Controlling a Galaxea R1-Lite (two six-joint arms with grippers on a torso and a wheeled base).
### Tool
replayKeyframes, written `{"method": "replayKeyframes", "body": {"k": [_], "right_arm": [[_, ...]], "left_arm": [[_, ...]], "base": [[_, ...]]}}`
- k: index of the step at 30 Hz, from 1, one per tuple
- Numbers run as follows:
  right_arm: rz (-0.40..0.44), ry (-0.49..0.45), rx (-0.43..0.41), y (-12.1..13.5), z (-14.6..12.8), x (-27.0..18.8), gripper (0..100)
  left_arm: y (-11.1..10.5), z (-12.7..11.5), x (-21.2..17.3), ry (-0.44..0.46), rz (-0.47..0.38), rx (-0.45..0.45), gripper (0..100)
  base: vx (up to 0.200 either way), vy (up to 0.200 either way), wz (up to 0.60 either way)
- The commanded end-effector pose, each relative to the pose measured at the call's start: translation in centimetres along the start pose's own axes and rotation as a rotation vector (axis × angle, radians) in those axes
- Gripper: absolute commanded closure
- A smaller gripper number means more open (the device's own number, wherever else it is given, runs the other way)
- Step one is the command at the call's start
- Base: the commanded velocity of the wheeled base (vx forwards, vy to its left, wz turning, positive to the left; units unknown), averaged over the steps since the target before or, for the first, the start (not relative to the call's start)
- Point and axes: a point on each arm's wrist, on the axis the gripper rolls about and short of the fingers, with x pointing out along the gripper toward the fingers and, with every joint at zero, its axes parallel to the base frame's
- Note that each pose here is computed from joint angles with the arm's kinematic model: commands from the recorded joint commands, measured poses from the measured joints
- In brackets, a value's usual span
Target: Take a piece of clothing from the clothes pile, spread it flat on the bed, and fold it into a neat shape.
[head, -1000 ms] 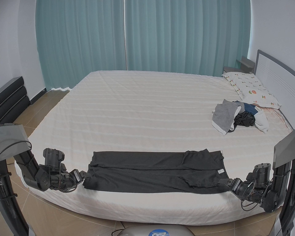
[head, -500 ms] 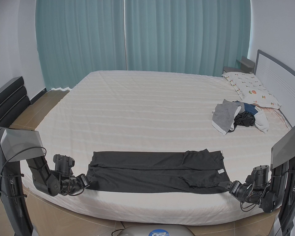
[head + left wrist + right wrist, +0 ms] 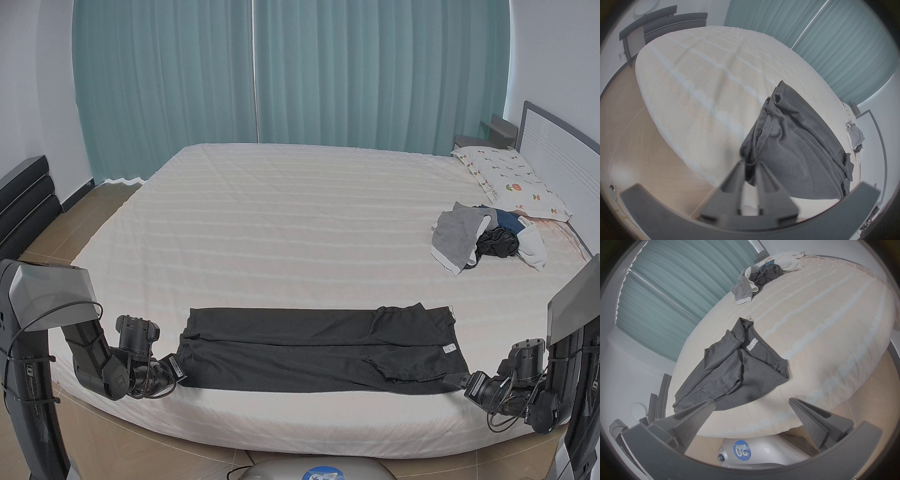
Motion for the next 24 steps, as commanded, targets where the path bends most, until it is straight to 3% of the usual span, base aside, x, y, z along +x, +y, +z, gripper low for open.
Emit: {"method": "replayKeyframes", "body": {"k": [1, 3, 4, 24], "right_arm": [[-0.021, 0.012, 0.004, -0.5, -0.3, 1.5, 0], [-0.022, 0.011, 0.004, -0.5, -0.2, 2.1, 0], [-0.021, 0.010, 0.004, -0.5, -0.1, 2.3, 100], [-0.088, -0.067, 0.004, -2.2, 1.4, 2.0, 100]], "left_arm": [[0.0, 0.1, 0.0, -0.004, 0.002, -0.006, 100], [0.0, 0.1, 0.0, -0.006, 0.001, -0.007, 100], [0.1, 0.1, -0.1, -0.005, 0.002, -0.007, 100], [0.6, 0.9, -0.8, -0.026, 0.008, -0.023, 100]], "base": [[0.000, 0.000, 0.00], [0.000, 0.000, 0.00], [0.000, 0.000, 0.00], [0.000, 0.000, 0.00]]}}
